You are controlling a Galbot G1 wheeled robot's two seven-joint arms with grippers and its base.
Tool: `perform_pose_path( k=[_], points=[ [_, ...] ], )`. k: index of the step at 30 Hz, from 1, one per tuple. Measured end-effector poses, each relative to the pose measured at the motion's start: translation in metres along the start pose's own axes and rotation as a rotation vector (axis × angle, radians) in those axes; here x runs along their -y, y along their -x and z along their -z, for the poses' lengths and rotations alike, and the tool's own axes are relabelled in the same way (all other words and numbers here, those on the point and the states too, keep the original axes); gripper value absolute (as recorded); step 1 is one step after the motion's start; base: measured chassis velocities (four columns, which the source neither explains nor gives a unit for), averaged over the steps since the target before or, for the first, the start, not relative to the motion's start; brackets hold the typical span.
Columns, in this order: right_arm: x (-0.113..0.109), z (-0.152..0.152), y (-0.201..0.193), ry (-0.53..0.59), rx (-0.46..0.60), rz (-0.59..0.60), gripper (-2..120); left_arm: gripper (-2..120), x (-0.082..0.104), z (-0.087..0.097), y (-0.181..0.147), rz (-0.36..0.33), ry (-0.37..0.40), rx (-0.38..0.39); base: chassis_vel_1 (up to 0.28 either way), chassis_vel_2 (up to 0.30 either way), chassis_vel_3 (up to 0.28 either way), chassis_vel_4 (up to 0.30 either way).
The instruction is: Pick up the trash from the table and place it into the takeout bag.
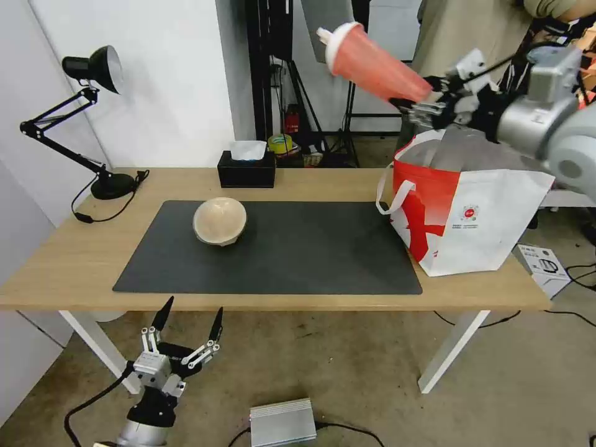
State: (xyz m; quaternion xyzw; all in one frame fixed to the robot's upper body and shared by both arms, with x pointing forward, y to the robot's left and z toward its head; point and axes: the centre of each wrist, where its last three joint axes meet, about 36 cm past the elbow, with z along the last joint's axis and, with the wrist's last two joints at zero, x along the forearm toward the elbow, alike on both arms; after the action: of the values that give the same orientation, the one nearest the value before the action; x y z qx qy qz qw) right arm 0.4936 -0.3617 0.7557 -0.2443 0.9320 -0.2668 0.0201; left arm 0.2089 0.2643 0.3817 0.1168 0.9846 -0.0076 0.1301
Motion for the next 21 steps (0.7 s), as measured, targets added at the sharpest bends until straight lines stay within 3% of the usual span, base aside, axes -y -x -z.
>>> perform_pose_path(
  k=[7,21],
  points=[
    [0.027,-0.028,-0.024,-0.116,-0.049,-0.048,49,100,-0.001,-0.004,-0.003,-0.009,-0.003,-0.013,0.000,0.000,0.000,0.000],
    [0.058,-0.058,-0.037,-0.325,-0.144,-0.086,49,100,0.003,-0.012,-0.002,-0.018,-0.022,-0.017,0.000,0.000,0.000,0.000]
  ],
)
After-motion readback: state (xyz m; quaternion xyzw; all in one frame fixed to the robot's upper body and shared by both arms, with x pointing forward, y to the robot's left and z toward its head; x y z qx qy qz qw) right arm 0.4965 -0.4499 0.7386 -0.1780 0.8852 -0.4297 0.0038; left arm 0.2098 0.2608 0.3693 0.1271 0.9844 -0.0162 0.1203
